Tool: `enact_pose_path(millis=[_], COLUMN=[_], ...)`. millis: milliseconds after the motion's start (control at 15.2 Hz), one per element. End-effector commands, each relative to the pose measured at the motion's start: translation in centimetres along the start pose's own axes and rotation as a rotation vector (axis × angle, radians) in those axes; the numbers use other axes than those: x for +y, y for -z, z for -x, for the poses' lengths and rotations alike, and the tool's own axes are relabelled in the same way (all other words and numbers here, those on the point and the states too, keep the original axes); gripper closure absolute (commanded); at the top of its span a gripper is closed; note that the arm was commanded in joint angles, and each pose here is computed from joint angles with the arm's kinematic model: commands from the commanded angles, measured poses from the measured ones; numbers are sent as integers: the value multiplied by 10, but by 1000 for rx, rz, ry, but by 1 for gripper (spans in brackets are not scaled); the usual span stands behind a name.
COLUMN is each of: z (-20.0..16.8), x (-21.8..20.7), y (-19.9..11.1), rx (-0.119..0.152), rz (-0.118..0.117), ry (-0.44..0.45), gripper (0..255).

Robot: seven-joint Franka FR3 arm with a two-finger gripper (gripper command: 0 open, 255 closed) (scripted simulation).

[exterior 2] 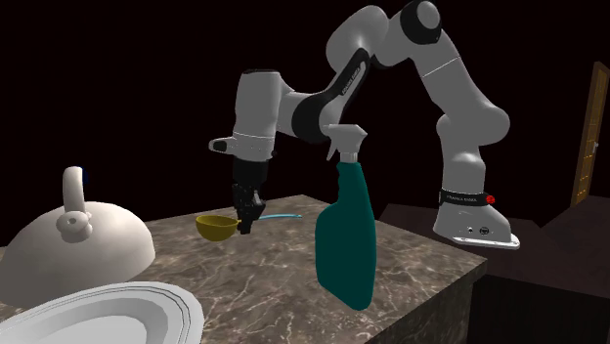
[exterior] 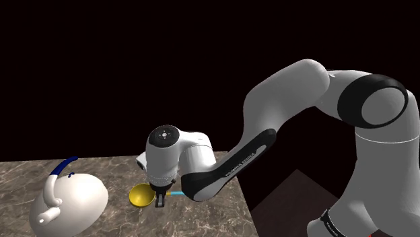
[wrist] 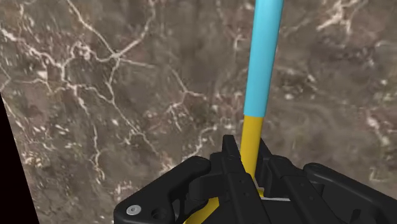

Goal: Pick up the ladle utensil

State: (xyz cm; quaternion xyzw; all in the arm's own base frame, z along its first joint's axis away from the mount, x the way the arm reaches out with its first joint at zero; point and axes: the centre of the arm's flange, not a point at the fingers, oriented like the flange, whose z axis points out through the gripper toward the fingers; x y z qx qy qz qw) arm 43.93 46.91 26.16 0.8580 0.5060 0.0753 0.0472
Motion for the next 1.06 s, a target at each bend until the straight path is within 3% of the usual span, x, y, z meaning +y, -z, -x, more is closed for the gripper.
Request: enact_pose_path(millis=[0,990], z=[0,-6], x=[1,11], y=[8,76], rx=[-1,-1], rz=[0,0], ry=[0,0], gripper=[255,255])
